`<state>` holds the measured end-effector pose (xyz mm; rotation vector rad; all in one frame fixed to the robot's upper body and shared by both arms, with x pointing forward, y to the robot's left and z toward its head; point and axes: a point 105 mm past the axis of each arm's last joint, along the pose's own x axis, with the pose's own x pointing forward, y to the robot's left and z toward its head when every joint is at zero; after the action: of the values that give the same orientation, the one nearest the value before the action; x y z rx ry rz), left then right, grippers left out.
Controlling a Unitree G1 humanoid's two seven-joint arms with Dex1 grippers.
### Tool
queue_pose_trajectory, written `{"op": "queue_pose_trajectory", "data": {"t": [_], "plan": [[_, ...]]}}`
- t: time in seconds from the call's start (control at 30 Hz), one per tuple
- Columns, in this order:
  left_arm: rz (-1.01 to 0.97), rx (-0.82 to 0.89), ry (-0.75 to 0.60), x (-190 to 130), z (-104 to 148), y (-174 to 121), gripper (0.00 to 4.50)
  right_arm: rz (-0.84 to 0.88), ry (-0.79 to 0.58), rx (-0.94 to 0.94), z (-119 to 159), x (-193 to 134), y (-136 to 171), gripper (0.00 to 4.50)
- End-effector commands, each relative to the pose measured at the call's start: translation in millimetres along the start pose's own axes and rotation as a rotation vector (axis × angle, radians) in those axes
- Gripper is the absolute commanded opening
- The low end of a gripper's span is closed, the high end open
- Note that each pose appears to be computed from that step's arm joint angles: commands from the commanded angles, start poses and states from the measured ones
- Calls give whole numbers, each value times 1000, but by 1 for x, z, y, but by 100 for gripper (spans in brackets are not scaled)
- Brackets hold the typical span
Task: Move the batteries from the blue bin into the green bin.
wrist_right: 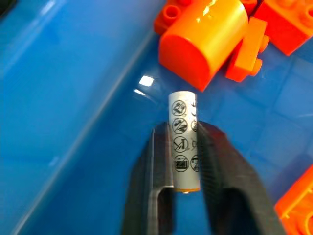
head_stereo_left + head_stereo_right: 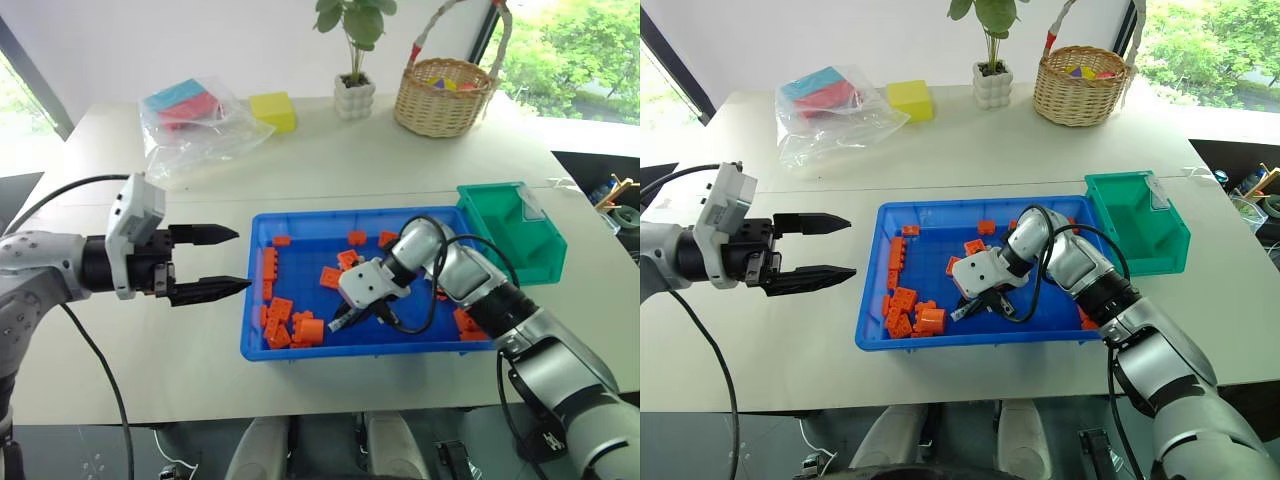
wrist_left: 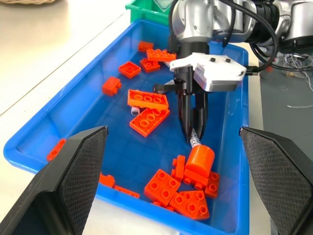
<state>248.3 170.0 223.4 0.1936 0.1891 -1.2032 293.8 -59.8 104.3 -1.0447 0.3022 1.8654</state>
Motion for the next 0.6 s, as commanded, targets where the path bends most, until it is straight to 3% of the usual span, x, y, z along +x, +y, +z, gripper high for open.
{"op": "queue_pose_trajectory", "data": {"t": [0.03,0.13,0.23,0.33,0.4,0.5,0.6], "plan": [[-6,33,-15,1,6,1,450,-105,-34,-34,20,-19,-11,6],[-22,31,-20,4,5,1,450,-196,-85,-20,42,-44,-18,6],[-42,26,-20,8,2,1,450,-367,-135,22,66,-93,-27,6],[-62,30,-16,12,-1,1,450,-545,-126,113,66,-141,-26,6],[-70,33,-18,14,-1,1,450,-633,-75,165,53,-165,-17,6],[-91,33,-27,18,0,3,450,-801,97,330,3,-211,15,6],[-103,40,-30,21,0,6,450,-921,194,501,-38,-235,46,6]]}}
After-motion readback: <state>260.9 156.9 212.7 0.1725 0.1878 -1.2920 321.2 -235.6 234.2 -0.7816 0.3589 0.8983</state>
